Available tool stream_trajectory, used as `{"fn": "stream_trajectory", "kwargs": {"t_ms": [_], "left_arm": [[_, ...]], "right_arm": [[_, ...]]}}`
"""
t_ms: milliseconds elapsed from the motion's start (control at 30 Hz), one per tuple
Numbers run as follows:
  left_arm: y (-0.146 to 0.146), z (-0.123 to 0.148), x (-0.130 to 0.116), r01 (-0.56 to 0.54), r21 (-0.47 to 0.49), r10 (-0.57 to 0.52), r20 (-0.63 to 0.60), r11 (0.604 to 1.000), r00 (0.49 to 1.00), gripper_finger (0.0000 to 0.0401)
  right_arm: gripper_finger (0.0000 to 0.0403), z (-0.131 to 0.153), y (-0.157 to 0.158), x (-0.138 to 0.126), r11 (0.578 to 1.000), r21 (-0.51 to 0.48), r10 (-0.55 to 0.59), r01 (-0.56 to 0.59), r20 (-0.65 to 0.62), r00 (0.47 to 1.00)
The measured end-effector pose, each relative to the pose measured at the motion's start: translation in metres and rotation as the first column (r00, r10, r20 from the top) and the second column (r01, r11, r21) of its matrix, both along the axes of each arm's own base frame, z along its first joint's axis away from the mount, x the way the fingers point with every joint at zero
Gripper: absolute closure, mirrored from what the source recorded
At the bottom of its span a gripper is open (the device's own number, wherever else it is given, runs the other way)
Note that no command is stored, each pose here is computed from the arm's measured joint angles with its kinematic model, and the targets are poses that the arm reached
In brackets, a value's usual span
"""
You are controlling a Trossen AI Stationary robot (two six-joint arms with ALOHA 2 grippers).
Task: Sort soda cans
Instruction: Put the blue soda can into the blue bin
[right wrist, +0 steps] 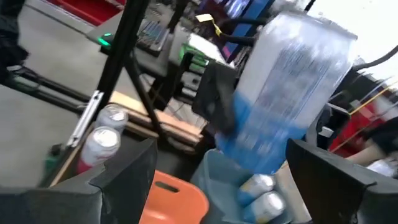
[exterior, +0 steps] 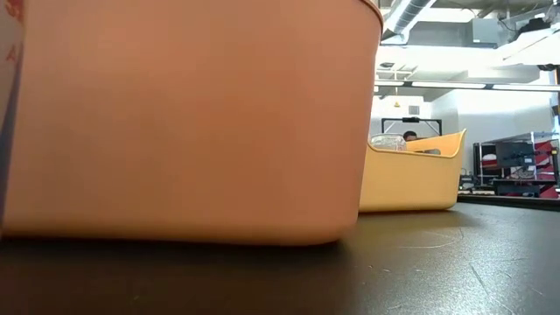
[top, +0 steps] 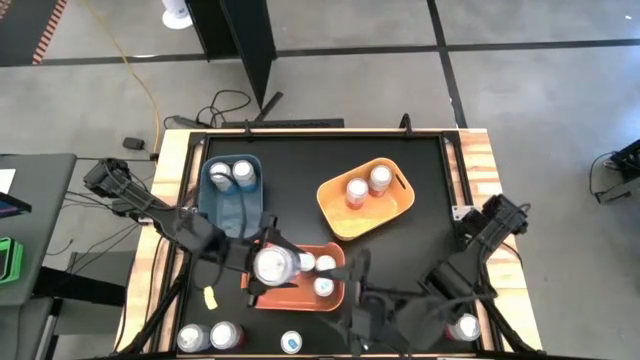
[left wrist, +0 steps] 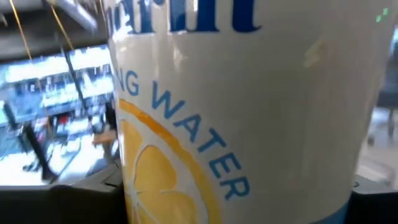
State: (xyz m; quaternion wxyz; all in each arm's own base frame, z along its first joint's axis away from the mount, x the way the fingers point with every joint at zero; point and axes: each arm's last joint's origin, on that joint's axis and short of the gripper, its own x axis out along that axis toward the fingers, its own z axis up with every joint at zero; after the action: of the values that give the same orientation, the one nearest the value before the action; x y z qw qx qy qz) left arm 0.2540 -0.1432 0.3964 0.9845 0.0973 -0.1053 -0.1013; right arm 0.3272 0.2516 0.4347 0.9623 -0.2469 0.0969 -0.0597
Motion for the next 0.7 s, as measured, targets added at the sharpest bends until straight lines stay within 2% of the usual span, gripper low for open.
{"fn": "stream_trajectory", "kwargs": {"t_ms": [167,267,400,500,700], "left_arm": [[0.004,0.021,-0.006,0.078,-0.077,-0.059,0.215,0.994,0.975,0.0126],[0.009,0.034,-0.010,0.168,-0.123,-0.115,0.351,0.978,0.929,0.0126],[0.020,0.047,-0.014,0.277,-0.213,-0.144,0.488,0.937,0.861,0.0126],[0.026,0.050,-0.014,0.339,-0.225,-0.178,0.528,0.913,0.830,0.0126],[0.032,0.048,-0.009,0.418,-0.197,-0.270,0.514,0.887,0.814,0.0126]], "right_arm": [[0.0035,0.007,0.011,-0.004,0.997,-0.060,-0.036,0.040,0.075,0.997],[0.0035,0.012,0.012,-0.002,0.996,-0.084,-0.031,0.042,0.120,0.992],[0.0035,0.016,0.007,0.005,0.989,-0.133,-0.044,0.065,0.154,0.987],[0.0035,0.019,0.000,0.011,0.985,-0.148,-0.063,0.089,0.171,0.983],[0.0035,0.023,-0.014,0.021,0.987,-0.118,-0.082,0.109,0.209,0.974]]}}
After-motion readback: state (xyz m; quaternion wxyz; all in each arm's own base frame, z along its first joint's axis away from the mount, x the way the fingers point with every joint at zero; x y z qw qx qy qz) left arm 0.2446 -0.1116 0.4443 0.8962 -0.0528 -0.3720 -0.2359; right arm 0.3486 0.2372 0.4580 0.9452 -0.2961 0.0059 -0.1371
